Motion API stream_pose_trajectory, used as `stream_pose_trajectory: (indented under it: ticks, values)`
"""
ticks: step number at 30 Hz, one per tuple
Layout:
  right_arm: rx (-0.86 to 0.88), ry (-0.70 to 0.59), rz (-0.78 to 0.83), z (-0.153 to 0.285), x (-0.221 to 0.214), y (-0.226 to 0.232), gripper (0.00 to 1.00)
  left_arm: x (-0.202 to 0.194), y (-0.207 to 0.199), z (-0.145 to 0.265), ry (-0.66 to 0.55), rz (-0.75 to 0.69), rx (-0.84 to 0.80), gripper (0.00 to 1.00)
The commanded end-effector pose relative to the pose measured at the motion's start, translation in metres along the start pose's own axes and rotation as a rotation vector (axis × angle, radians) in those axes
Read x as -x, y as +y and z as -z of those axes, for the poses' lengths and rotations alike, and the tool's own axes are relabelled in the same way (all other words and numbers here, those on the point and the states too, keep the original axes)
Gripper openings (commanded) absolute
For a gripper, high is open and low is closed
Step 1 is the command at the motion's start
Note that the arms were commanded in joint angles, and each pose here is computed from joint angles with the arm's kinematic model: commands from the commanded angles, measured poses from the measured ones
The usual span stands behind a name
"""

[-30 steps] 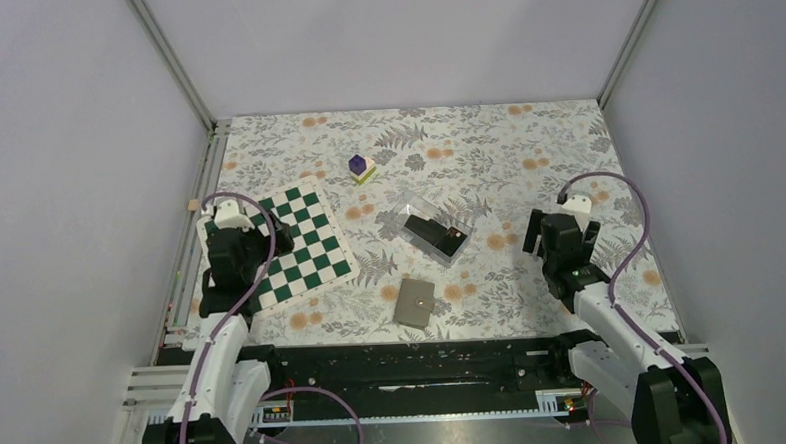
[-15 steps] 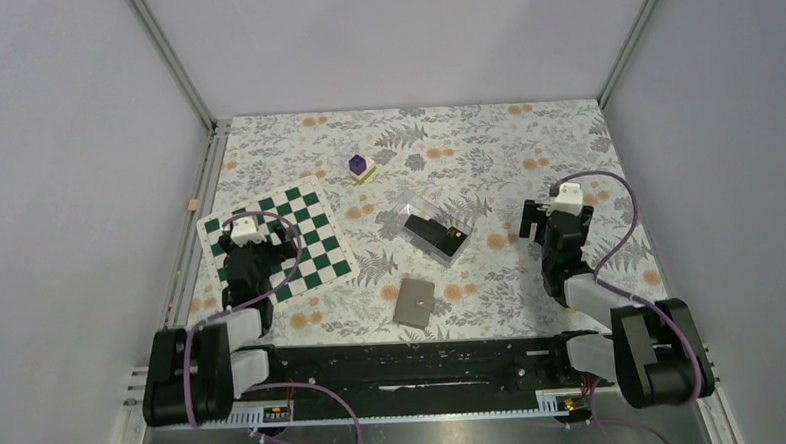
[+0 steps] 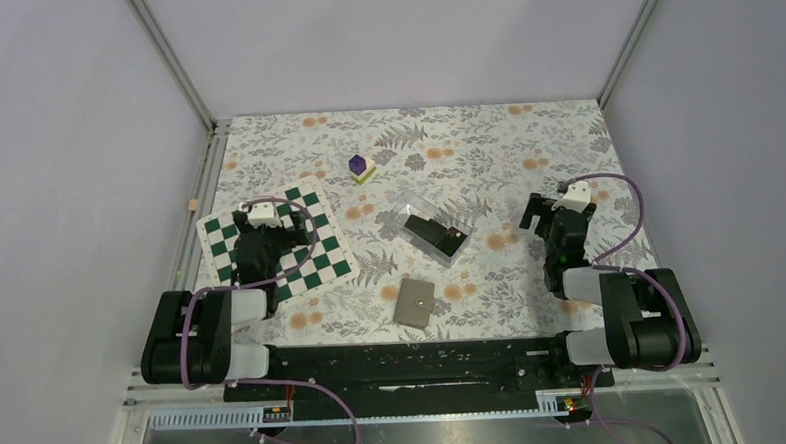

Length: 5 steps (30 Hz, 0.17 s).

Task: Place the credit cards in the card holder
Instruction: Reset both arms

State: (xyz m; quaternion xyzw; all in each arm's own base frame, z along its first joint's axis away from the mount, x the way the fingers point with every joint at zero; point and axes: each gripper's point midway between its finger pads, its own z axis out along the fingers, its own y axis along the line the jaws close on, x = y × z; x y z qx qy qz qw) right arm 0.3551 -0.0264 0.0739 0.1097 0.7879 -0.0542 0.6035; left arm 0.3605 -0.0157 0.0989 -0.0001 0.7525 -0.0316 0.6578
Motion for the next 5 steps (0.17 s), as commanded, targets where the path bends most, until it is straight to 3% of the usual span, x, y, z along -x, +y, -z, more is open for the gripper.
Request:
stream_pose_trajectory:
  ticks: [1,5]
  values:
    - [0.019,-0.083,-0.026,-0.0026,0.0212,0.0042,1.0,0.0273,-0.0017,-0.0054,-0.089,-0.034,-0.008,0.99]
    - [0.019,-0.083,-0.026,-0.0027,0.0221,0.0043,1.0,0.0268,-0.0018,-0.0061,-0.083,-0.033,-0.002,0.99]
